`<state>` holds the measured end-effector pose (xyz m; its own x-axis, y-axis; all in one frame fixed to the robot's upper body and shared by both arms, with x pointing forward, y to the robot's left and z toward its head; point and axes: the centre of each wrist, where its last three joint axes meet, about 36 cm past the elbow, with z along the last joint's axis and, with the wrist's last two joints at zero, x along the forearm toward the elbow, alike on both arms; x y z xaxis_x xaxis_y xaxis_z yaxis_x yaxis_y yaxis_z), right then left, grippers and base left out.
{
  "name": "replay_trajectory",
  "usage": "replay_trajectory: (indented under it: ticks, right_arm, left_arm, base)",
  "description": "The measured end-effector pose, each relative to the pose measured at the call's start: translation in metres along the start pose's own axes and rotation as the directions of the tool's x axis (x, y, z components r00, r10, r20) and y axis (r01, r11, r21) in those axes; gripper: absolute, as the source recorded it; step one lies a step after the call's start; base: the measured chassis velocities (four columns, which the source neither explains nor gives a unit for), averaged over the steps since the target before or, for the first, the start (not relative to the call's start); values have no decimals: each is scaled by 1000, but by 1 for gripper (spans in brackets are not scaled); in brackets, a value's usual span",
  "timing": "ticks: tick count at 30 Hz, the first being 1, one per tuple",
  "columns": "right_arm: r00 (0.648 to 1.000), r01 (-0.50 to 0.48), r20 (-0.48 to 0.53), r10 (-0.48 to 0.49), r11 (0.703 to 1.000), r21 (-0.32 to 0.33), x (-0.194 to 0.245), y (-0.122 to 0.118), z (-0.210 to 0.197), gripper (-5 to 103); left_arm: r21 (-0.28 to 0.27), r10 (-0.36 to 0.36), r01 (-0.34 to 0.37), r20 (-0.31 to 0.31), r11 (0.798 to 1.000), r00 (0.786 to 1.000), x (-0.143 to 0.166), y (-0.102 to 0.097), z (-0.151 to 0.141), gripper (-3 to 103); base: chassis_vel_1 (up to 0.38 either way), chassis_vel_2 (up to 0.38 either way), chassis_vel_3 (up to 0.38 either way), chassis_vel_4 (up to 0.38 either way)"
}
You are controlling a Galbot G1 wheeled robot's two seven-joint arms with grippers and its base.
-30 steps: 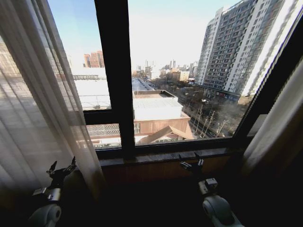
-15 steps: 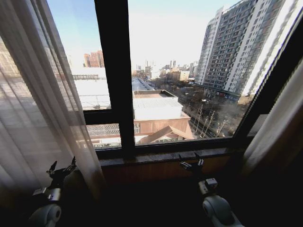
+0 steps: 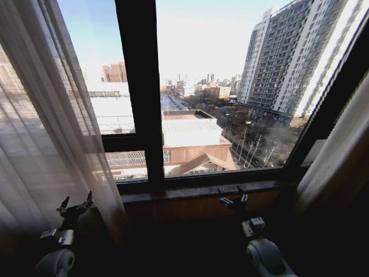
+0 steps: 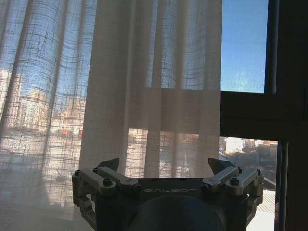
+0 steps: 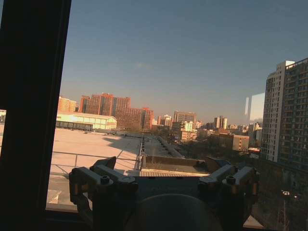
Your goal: Open the curtains by pulling them apart, changing their state from closed to fully open.
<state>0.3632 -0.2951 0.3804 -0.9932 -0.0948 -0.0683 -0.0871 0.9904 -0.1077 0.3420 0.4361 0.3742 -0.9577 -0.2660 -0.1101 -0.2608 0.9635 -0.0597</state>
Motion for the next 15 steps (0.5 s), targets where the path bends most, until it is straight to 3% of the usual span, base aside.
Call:
replay_trajectory:
  ticks: [15]
  right_arm:
    - [1000, 0, 0, 0, 1000, 0, 0, 0, 0, 100]
  left_arm:
    - [0, 0, 0, 0, 1000, 1000, 0, 0, 0, 100]
  base:
    - [0, 0, 0, 0]
